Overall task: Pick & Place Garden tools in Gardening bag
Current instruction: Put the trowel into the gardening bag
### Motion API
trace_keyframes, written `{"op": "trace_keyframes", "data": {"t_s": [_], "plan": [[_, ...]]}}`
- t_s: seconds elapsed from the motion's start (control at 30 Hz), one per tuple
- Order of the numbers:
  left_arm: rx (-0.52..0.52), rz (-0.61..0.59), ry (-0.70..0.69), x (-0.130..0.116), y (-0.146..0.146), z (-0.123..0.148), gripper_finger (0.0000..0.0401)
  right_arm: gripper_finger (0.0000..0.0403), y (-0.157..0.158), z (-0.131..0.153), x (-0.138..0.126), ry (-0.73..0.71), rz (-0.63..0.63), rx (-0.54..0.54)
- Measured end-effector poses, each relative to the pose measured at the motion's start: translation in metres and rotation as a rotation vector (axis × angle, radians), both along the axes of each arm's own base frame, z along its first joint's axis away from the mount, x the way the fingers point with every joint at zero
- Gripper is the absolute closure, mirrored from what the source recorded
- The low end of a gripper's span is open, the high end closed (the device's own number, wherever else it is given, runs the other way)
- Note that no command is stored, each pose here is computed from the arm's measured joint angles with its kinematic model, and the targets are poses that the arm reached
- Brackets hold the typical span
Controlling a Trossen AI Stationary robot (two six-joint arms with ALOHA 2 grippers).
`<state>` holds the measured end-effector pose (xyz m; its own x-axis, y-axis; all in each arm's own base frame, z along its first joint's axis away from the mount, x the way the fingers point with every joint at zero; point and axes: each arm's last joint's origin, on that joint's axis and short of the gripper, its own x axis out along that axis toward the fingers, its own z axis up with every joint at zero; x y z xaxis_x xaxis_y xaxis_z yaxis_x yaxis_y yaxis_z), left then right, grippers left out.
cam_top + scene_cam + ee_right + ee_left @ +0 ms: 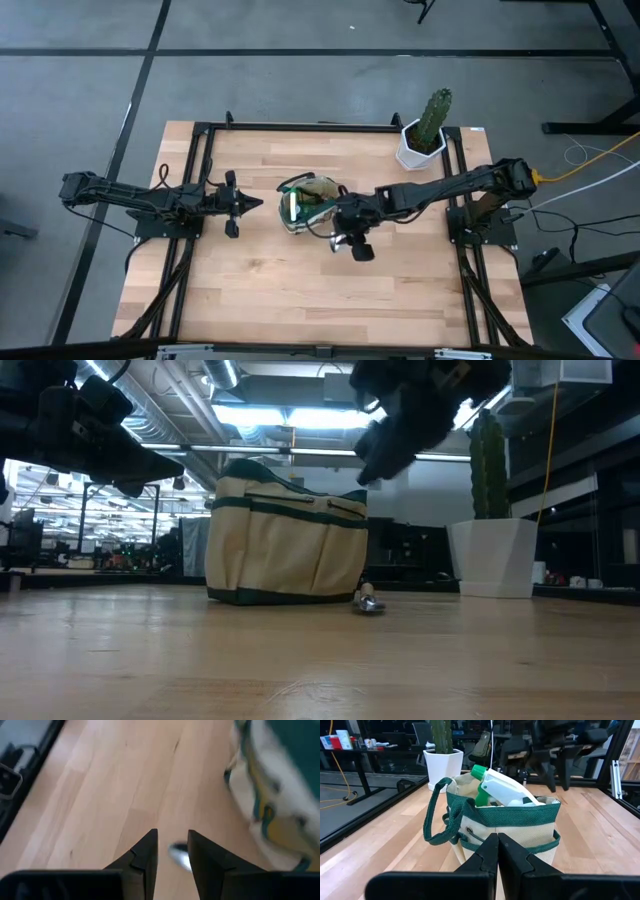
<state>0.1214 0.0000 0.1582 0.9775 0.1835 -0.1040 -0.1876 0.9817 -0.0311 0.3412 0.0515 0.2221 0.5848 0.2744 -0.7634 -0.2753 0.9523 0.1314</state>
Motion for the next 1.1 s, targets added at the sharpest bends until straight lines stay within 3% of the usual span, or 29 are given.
{"op": "trace_keyframes", "data": {"t_s": [0.17, 0.47, 0.73, 0.87, 1.1], "plan": [[0.0, 0.0, 0.0, 0.0, 0.0, 0.0, 0.0397, 0.0296, -0.001, -0.006, -0.007, 0.097, -0.019, -0.006], [0.0, 0.0, 0.0, 0.0, 0.0, 0.0, 0.0397, 0.0293, -0.005, -0.018, -0.014, 0.127, -0.048, -0.145], [0.0, 0.0, 0.0, 0.0, 0.0, 0.0, 0.0397, 0.024, -0.006, -0.033, -0.017, 0.099, -0.091, -0.124], [0.0, 0.0, 0.0, 0.0, 0.0, 0.0, 0.0397, 0.0213, -0.007, -0.034, -0.014, 0.067, -0.217, -0.072], [0.0, 0.0, 0.0, 0.0, 0.0, 0.0, 0.0397, 0.0201, -0.014, -0.036, -0.015, 0.103, -0.587, 0.054]]}}
